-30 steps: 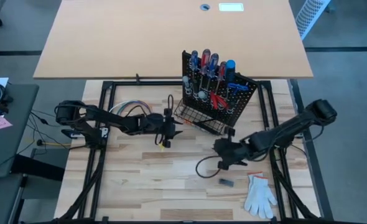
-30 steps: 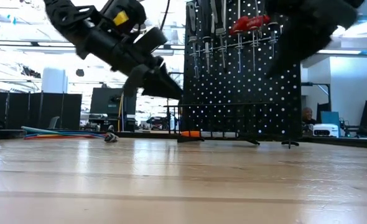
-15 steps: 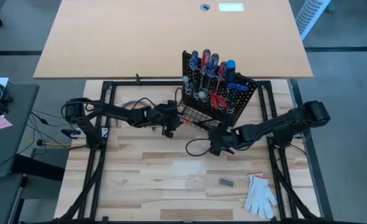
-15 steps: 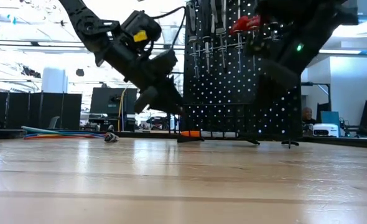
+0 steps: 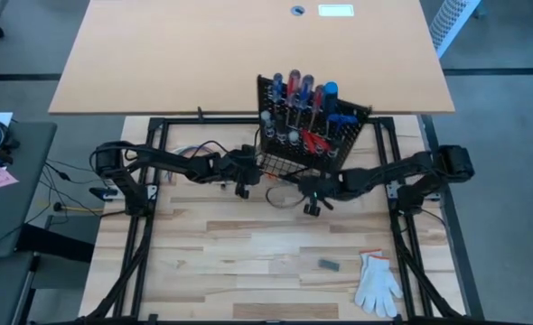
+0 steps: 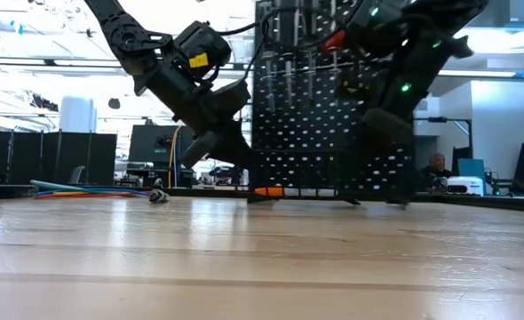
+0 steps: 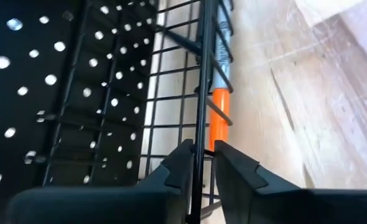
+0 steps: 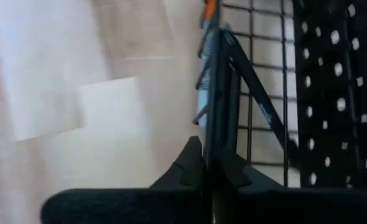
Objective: Hang tools onto peg board
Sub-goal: Adjust the black peg board, then put the black box cutter into the black basket
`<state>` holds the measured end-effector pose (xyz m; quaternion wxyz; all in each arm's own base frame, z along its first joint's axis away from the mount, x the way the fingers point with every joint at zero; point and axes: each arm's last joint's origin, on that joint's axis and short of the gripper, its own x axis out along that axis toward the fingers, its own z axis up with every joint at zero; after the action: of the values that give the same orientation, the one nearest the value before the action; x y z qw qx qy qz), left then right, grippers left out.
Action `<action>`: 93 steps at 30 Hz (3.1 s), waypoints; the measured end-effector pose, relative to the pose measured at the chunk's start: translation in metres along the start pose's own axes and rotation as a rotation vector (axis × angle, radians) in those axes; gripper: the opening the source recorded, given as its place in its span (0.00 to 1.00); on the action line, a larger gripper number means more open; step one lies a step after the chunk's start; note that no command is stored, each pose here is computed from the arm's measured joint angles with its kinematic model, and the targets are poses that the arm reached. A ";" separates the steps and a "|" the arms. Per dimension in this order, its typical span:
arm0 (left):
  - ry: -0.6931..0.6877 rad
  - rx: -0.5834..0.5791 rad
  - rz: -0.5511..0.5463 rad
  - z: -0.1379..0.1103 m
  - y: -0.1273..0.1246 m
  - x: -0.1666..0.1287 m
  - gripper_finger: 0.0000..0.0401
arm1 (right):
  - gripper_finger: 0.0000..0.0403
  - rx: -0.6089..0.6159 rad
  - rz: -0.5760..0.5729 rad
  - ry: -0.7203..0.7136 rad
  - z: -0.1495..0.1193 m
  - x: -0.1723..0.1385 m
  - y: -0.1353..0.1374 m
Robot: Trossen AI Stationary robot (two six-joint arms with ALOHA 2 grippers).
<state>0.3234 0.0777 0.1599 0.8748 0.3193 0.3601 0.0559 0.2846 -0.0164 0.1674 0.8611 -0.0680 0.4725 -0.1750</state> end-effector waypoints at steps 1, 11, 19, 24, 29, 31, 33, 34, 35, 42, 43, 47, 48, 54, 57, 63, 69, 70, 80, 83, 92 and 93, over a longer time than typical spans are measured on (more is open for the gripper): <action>0.007 0.001 -0.004 0.000 -0.001 0.000 0.13 | 0.02 -0.009 -0.007 0.000 0.000 0.002 -0.004; 0.098 0.010 0.038 -0.004 -0.004 -0.001 0.09 | 0.04 -0.103 0.009 -0.036 0.004 0.017 -0.048; 0.112 0.013 0.060 -0.004 -0.003 0.000 0.10 | 0.05 -0.079 0.078 -0.054 0.000 0.024 -0.078; 0.120 -0.006 0.037 -0.004 0.005 0.000 0.10 | 0.05 -0.070 0.101 -0.062 -0.002 0.026 -0.087; 0.111 -0.042 -0.008 -0.004 0.020 0.001 0.10 | 0.05 -0.066 0.102 -0.069 -0.003 0.026 -0.094; 0.111 -0.050 -0.011 -0.005 0.026 0.002 0.09 | 0.05 -0.061 0.096 -0.076 -0.003 0.027 -0.097; 0.109 -0.051 -0.009 -0.007 0.030 0.002 0.09 | 0.05 -0.061 0.097 -0.086 -0.003 0.027 -0.101; 0.111 -0.053 -0.005 -0.009 0.033 0.003 0.09 | 0.05 -0.061 0.094 -0.091 -0.003 0.027 -0.102; 0.115 -0.056 -0.002 -0.011 0.034 0.003 0.09 | 0.05 -0.058 0.089 -0.097 -0.003 0.028 -0.104; 0.130 -0.091 0.000 -0.022 0.046 0.003 0.09 | 0.05 -0.048 0.077 -0.144 -0.003 0.029 -0.119; 0.132 -0.094 0.002 -0.023 0.047 0.004 0.09 | 0.05 -0.043 0.077 -0.153 -0.003 0.029 -0.121; 0.137 -0.112 0.011 -0.027 0.051 0.004 0.09 | 0.05 -0.033 0.066 -0.167 -0.003 0.030 -0.127; 0.138 -0.118 0.013 -0.028 0.052 0.004 0.09 | 0.05 -0.037 0.062 -0.169 -0.003 0.030 -0.128; 0.153 -0.142 0.026 -0.029 0.052 0.004 0.11 | 0.17 -0.075 0.027 -0.189 -0.001 0.028 -0.130; 0.155 -0.158 0.025 -0.029 0.051 0.004 0.16 | 0.27 -0.073 0.019 -0.194 0.000 0.028 -0.131; 0.170 -0.183 0.011 -0.030 0.050 0.002 0.30 | 0.45 -0.052 0.019 -0.183 0.000 0.024 -0.131; 0.174 -0.211 0.018 -0.028 0.054 -0.010 0.39 | 0.50 -0.012 0.020 -0.202 0.002 0.013 -0.132; 0.173 -0.214 0.025 -0.027 0.056 -0.013 0.40 | 0.50 -0.011 0.019 -0.205 0.002 0.011 -0.133; 0.161 -0.250 0.033 -0.019 0.064 -0.044 0.41 | 0.47 -0.056 0.084 -0.244 0.010 -0.024 -0.106; 0.172 -0.273 0.018 -0.016 0.063 -0.055 0.41 | 0.44 -0.077 0.115 -0.222 0.011 -0.037 -0.084; 0.184 -0.268 0.029 -0.001 0.039 -0.080 0.41 | 0.38 -0.093 0.306 -0.139 -0.004 -0.085 0.021; 0.190 -0.272 0.027 0.001 0.036 -0.082 0.41 | 0.37 -0.084 0.332 -0.137 -0.007 -0.092 0.034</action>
<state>0.2685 0.0786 0.2307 0.8711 0.1959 0.4261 0.1458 0.2415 0.0494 0.2268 0.9048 -0.0366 0.4241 -0.0054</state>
